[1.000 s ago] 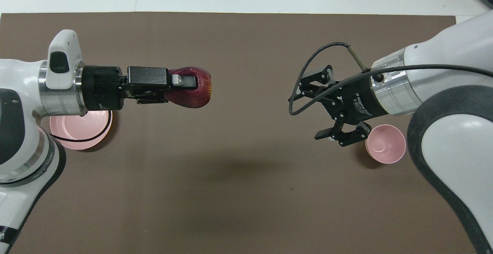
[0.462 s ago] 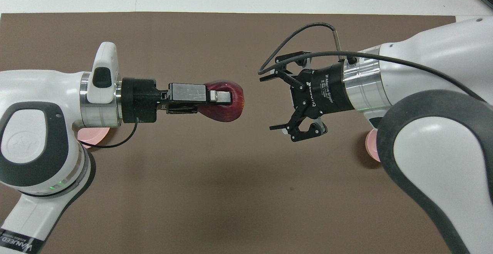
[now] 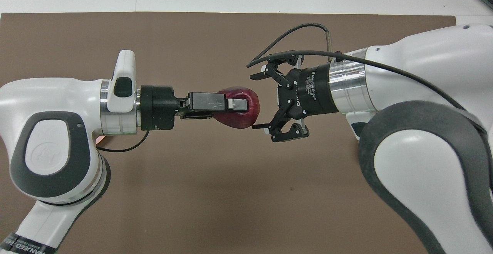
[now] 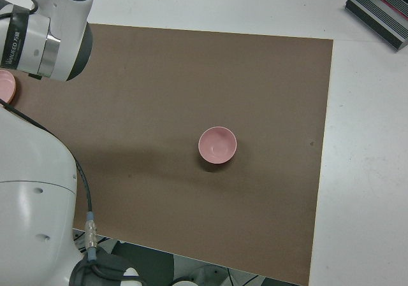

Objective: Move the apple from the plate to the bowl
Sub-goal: 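Bring the apple toward the right gripper and close the right gripper on it, then open the left gripper while the right gripper pulls the apple away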

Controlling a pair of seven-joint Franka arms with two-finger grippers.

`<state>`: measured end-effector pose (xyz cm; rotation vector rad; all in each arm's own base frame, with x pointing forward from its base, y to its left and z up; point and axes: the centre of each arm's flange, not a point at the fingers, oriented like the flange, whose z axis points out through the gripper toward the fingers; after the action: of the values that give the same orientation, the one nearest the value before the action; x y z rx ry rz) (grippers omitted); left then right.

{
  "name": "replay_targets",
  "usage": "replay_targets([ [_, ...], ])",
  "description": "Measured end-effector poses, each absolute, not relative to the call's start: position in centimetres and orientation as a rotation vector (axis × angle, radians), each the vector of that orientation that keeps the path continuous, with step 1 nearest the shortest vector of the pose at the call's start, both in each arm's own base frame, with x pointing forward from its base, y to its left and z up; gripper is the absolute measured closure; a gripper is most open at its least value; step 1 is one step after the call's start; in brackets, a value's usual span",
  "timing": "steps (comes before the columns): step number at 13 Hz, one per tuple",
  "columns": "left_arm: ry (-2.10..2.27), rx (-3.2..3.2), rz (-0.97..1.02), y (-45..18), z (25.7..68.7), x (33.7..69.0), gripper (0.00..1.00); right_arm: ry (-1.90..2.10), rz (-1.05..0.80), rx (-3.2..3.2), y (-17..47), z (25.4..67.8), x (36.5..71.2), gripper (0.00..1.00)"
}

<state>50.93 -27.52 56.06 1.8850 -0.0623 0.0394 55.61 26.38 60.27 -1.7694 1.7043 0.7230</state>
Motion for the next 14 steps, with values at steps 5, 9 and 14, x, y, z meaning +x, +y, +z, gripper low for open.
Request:
replay_targets([
  [5, -0.068, 1.885, 0.039, -27.8, 56.1, 50.8, 0.32, 1.717, 0.737, -1.768, 27.4, 60.3, 55.1, 0.01],
  [9, -0.066, 1.887, 0.047, -27.6, 56.0, 50.9, 0.32, 1.71, 0.726, -1.782, 27.8, 60.4, 54.9, 0.2],
  [14, -0.064, 1.889, 0.045, -27.6, 55.9, 50.8, 0.32, 1.709, 0.707, -1.798, 28.0, 60.5, 54.7, 0.2],
])
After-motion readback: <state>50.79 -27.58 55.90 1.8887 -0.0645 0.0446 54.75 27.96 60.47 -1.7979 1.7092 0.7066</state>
